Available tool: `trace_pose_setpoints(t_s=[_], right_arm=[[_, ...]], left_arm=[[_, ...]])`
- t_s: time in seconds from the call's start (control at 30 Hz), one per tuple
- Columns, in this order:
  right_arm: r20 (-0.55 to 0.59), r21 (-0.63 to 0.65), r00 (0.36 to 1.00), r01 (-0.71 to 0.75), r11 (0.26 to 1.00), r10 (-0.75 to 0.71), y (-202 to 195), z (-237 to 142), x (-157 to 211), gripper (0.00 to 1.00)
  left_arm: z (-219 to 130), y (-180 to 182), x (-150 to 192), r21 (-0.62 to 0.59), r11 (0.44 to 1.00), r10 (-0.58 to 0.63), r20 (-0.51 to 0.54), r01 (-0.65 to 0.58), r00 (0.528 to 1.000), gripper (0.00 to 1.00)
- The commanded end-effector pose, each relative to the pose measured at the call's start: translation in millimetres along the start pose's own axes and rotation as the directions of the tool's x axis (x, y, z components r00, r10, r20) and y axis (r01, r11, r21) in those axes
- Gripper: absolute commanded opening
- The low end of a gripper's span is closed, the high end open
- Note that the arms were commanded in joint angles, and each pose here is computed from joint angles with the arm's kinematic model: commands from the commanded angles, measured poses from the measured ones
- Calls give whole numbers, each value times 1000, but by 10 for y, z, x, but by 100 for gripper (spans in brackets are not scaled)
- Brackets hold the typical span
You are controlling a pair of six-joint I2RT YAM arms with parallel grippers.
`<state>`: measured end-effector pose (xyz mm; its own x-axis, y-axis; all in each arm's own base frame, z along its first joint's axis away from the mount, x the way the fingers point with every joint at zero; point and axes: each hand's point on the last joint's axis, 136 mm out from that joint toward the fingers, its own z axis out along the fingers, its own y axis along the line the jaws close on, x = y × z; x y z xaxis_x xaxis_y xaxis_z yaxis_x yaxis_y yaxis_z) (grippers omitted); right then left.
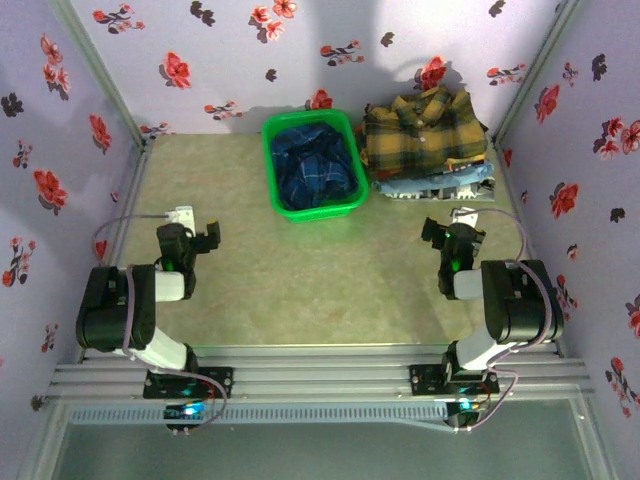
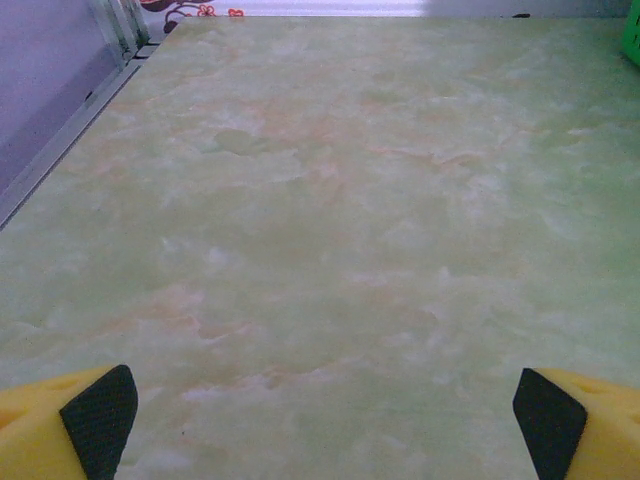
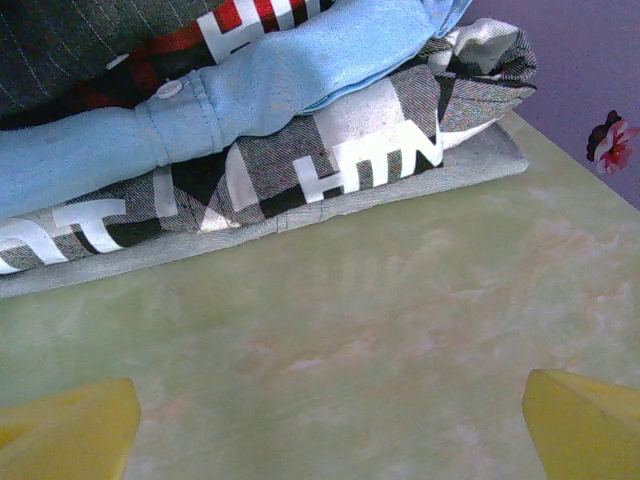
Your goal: Fold and stack the long sleeve shirts
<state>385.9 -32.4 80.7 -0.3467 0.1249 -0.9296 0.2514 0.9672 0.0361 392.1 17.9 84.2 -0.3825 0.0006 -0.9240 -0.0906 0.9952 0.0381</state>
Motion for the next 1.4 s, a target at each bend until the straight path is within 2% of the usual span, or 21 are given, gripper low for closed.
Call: trace_pose_setpoints(t_s=[0.0, 0.73, 0.83, 0.9, 1.0, 1.07, 1.1, 1.17, 1.27, 1.37], right_arm=[[20, -5, 1000, -6, 1000, 6, 12, 26, -94, 99], [31, -4, 1000, -4, 1000, 4, 10, 10, -116, 99], [50, -8, 998, 37, 999, -37, 81, -121, -284, 99], [42, 5, 997, 64, 998, -64, 157, -298, -477, 99], [-60, -5, 998, 35, 999, -35, 249, -657, -688, 99], [-136, -57, 990, -44, 997, 36, 328, -897, -784, 99], [-176, -98, 982, -82, 992, 64, 397, -1018, -835, 99], [-244, -177, 964, -147, 973, 101, 554, -1217, -921, 99], [-310, -296, 946, -194, 935, 98, 853, -1430, -1121, 99], [-369, -374, 928, -200, 906, 52, 1177, -1539, -1321, 99]], left_arm=[[18, 14, -118, -17, 1000, 14, 37, -14, 999, 100], [7, 13, -122, -16, 1000, 14, 38, -13, 999, 100], [-88, -55, -292, 18, 999, 37, 44, -37, 998, 100], [-240, -103, -536, 29, 998, 52, 49, -54, 997, 100], [-516, -242, -1059, 105, 991, -88, 49, 82, 995, 100], [-621, -398, -1252, 148, 976, -152, -45, 157, 987, 100], [-630, -469, -1301, 142, 968, -187, -132, 206, 973, 100], [-593, -595, -1341, 109, 951, -249, -294, 291, 923, 100], [-452, -992, -1301, 148, 923, -244, -489, 356, 837, 100], [-255, -1416, -1259, 205, 893, -214, -589, 401, 779, 98]])
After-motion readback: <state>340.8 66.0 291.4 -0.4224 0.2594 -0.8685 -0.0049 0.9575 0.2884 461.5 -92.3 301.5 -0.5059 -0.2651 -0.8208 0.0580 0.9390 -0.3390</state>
